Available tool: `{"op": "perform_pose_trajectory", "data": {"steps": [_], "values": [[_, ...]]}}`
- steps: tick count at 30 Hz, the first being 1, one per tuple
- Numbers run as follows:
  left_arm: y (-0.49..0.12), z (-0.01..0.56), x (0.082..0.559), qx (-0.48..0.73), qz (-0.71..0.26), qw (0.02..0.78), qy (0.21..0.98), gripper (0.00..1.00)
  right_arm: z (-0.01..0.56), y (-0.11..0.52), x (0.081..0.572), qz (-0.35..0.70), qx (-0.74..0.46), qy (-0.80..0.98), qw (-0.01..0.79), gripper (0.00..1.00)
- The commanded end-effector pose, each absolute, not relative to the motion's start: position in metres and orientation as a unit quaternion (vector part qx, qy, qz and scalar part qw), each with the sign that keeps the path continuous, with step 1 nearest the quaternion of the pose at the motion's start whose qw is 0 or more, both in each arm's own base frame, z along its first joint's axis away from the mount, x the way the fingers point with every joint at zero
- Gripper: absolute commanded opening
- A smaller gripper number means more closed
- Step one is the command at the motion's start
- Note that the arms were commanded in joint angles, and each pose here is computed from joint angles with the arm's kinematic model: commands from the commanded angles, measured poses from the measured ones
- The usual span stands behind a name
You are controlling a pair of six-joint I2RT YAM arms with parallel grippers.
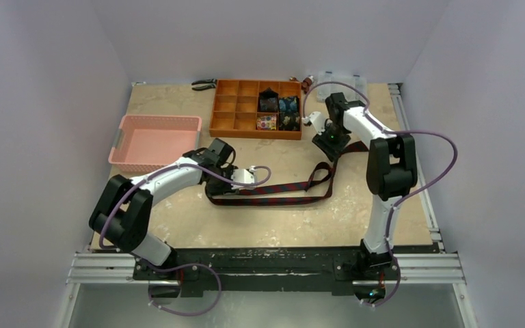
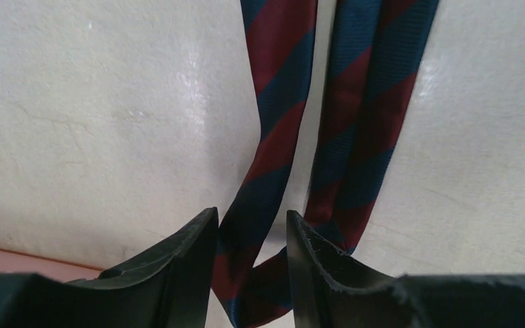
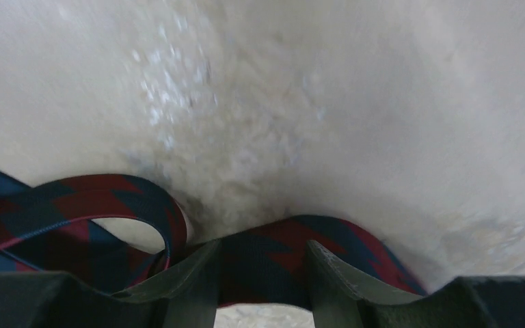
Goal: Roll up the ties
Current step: Flatten out the tie at the center of the board.
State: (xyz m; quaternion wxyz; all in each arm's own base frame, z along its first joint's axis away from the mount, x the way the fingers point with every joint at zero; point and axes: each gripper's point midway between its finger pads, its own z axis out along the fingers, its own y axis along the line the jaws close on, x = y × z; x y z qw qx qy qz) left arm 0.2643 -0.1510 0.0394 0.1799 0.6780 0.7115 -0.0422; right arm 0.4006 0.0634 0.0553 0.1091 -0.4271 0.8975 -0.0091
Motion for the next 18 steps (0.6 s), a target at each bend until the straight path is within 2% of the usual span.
{"op": "perform_pose_trajectory", "data": {"steps": [1, 5, 8, 15, 18], "values": [[-0.128, 0.033, 0.270, 0.690, 0.013, 0.159, 0.706, 0.39, 0.073, 0.032, 0.362, -0.013, -0.436, 0.897, 0.077, 0.45], [-0.113, 0.025, 0.256, 0.680, 0.013, 0.140, 0.720, 0.37, 0.067, 0.013, 0.313, -0.026, -0.457, 0.888, 0.050, 0.45], [-0.103, 0.022, 0.248, 0.667, 0.014, 0.133, 0.733, 0.36, 0.065, -0.001, 0.285, -0.047, -0.462, 0.883, 0.063, 0.48], [-0.087, 0.020, 0.239, 0.645, 0.020, 0.125, 0.754, 0.36, 0.050, -0.015, 0.234, -0.073, -0.454, 0.884, 0.090, 0.59], [-0.099, 0.034, 0.233, 0.638, -0.016, 0.154, 0.754, 0.45, 0.053, -0.006, 0.225, -0.047, -0.450, 0.886, 0.103, 0.60]]}}
